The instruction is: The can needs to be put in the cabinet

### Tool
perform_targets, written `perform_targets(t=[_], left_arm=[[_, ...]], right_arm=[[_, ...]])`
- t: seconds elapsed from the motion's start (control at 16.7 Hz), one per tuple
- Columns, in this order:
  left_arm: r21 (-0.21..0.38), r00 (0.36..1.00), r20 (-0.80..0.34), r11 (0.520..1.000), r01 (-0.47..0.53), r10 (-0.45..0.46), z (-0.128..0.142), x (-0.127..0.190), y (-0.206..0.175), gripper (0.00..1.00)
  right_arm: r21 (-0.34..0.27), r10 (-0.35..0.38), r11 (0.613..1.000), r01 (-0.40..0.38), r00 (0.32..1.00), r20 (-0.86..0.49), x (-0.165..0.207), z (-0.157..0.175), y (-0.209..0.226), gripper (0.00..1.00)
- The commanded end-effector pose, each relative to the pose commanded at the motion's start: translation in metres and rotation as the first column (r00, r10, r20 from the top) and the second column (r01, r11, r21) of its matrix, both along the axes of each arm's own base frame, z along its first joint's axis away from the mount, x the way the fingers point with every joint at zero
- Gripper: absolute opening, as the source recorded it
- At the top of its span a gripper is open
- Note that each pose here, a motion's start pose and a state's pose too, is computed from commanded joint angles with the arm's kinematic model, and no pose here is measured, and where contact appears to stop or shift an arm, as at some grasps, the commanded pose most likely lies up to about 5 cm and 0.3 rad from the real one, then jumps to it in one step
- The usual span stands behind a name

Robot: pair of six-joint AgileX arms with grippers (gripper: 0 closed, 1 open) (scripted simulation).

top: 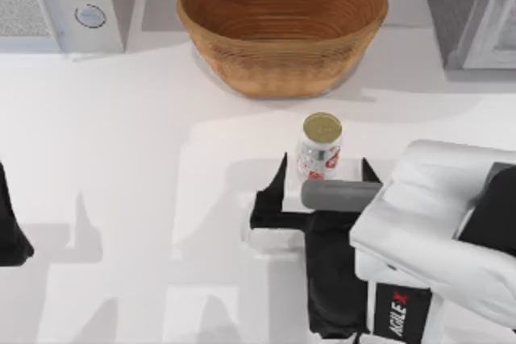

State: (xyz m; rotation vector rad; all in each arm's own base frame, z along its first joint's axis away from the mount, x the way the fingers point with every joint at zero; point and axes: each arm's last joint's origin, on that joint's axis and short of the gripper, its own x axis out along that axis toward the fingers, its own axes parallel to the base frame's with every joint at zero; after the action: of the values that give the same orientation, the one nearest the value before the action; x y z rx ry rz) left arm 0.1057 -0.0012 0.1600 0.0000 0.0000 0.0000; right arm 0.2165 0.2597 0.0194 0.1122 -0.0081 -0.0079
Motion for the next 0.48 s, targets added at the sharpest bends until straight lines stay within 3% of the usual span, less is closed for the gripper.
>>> perform_targets(t=[0.18,0.48], left_arm=[[0.0,1.0,0.0,1.0,0.0,0.0,0.0,0.0,0.0,1.0],[0.0,1.0,0.0,1.0,0.0,0.0,0.0,0.0,0.0,1.0]], right_arm=[[-0.097,-0.002,0.995,0.002,1.0,-0.003,-0.0038,-0.0078,0.0018,1.0],[-0.111,-0.002,0.994,0.002,1.0,-0.003,-0.0044,-0.009,0.0021,1.0]])
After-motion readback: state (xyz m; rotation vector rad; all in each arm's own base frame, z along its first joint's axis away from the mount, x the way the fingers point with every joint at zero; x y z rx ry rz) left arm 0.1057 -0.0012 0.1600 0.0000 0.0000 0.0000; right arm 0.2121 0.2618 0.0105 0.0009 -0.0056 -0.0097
